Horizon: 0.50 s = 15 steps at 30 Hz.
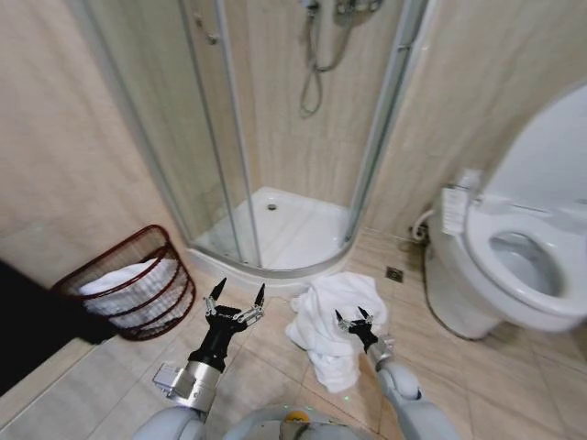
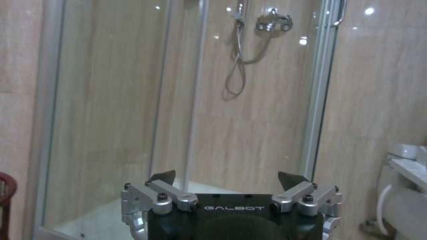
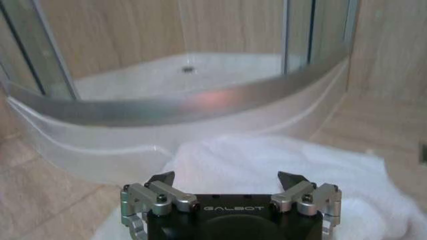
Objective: Discard the used towel into the hamper.
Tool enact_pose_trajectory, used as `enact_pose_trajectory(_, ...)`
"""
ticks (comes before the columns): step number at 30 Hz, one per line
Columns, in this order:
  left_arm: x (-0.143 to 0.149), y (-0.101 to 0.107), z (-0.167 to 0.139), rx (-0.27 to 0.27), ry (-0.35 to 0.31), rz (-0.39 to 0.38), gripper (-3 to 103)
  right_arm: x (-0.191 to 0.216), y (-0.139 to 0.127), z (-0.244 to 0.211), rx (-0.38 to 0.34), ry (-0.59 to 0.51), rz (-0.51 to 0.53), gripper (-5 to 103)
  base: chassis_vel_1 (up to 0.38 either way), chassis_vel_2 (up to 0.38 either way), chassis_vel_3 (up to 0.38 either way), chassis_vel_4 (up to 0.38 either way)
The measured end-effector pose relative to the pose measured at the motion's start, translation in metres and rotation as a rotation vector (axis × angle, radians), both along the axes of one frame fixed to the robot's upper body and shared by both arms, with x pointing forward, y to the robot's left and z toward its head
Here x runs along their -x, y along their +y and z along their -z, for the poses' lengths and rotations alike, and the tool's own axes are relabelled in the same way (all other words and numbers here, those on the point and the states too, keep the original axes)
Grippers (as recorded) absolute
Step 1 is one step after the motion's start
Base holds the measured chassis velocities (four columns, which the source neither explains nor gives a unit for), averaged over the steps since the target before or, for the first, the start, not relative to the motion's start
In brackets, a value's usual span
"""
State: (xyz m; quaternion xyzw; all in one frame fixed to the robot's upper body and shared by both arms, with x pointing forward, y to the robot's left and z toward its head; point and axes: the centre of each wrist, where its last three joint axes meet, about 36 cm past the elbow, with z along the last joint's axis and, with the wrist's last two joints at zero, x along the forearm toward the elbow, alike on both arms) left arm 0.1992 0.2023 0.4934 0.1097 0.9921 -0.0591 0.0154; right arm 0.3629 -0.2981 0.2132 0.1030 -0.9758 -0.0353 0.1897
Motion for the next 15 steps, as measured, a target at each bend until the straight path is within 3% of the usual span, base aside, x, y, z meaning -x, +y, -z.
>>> enact_pose_trajectory(6, 0.000, 0.000, 0.000, 0.000, 0.000, 0.000, 100, -0.008, 0.001, 0.023, 0.033, 0.050, 0.025, 100, 0.005, 0.010, 0.011, 0.006)
enact_pose_trajectory(15, 0.000, 0.000, 0.000, 0.000, 0.000, 0.000, 100, -0.004, -0.021, 0.048, 0.112, 0.100, 0.069, 100, 0.000, 0.000, 0.000, 0.000)
